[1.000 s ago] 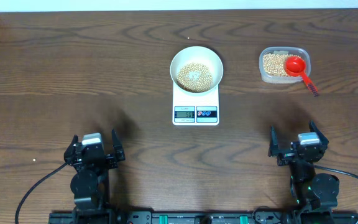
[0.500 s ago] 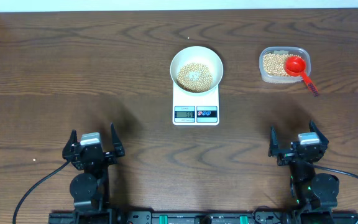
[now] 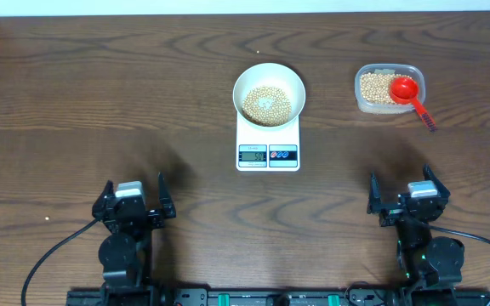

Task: Scoop item into bowl and weigh 50g on scale

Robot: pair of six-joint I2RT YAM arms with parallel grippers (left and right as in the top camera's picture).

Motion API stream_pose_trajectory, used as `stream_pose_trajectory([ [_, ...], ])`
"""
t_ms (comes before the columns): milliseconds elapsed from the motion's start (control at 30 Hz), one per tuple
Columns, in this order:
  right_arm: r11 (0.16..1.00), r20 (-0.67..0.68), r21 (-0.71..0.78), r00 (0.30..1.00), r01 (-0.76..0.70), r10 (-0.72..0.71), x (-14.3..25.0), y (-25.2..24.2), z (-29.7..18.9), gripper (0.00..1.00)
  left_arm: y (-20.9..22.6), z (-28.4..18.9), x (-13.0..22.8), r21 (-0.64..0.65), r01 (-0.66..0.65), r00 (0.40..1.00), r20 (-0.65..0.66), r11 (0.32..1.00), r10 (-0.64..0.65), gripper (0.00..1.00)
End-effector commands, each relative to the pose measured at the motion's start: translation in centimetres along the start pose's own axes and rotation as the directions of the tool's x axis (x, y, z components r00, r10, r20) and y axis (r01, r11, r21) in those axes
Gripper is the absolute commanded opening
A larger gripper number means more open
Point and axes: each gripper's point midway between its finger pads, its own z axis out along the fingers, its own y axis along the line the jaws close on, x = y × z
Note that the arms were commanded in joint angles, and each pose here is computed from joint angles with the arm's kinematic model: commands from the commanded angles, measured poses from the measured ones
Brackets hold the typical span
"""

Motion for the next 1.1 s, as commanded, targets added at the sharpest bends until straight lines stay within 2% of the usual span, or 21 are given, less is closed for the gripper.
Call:
stream_pose_trajectory([
  [0, 1.000, -0.001, 0.002, 1.000, 0.008, -0.008, 0.1, 0.0, 0.0, 0.99, -0.1, 0.0, -1.4, 0.005, 0.016, 0.997, 0.070, 1.000, -0.016, 1.00],
  [233, 1.000, -0.001, 0.002, 1.000, 0.008, -0.008, 0.1, 0.0, 0.0, 0.99, 0.2, -1.2, -7.6, 0.002, 0.040, 0.946, 0.321, 0.999, -0.038, 1.00],
  [367, 1.000, -0.001, 0.002, 1.000, 0.008, -0.008, 0.1, 0.0, 0.0, 0.99, 0.5, -2.6, -10.8, -0.001, 0.051, 0.890, 0.453, 0.999, -0.045, 1.00],
  [600, 1.000, -0.001, 0.002, 1.000, 0.008, -0.008, 0.1, 0.0, 0.0, 0.99, 0.8, -4.1, -13.4, 0.002, 0.063, 0.827, 0.560, 0.998, -0.053, 1.00],
  [667, 1.000, -0.001, 0.003, 1.000, 0.008, -0.008, 0.1, 0.0, 0.0, 0.99, 0.9, -5.0, -14.7, 0.004, 0.069, 0.790, 0.610, 0.998, -0.057, 1.00],
  [700, 1.000, -0.001, 0.002, 1.000, 0.008, -0.008, 0.1, 0.0, 0.0, 0.99, 1.1, -6.3, -16.2, 0.007, 0.076, 0.737, 0.674, 0.997, -0.061, 1.00],
  [767, 1.000, -0.001, 0.003, 1.000, 0.008, -0.008, 0.1, 0.0, 0.0, 0.99, 1.2, -7.5, -17.4, 0.010, 0.082, 0.689, 0.722, 0.997, -0.064, 1.00],
  [833, 1.000, -0.001, 0.002, 1.000, 0.008, -0.008, 0.1, 0.0, 0.0, 0.99, 1.3, -8.1, -17.9, -0.006, 0.070, 0.668, 0.743, 0.997, -0.043, 1.00],
  [967, 1.000, -0.001, 0.003, 1.000, 0.008, -0.008, 0.1, 0.0, 0.0, 0.99, 1.4, -7.9, -17.7, -0.053, 0.036, 0.678, 0.735, 0.998, 0.014, 1.00],
  [1067, 1.000, -0.001, 0.003, 1.000, 0.008, -0.008, 0.1, 0.0, 0.0, 0.99, 1.5, -8.7, -18.4, -0.052, 0.043, 0.647, 0.763, 0.998, 0.012, 1.00],
])
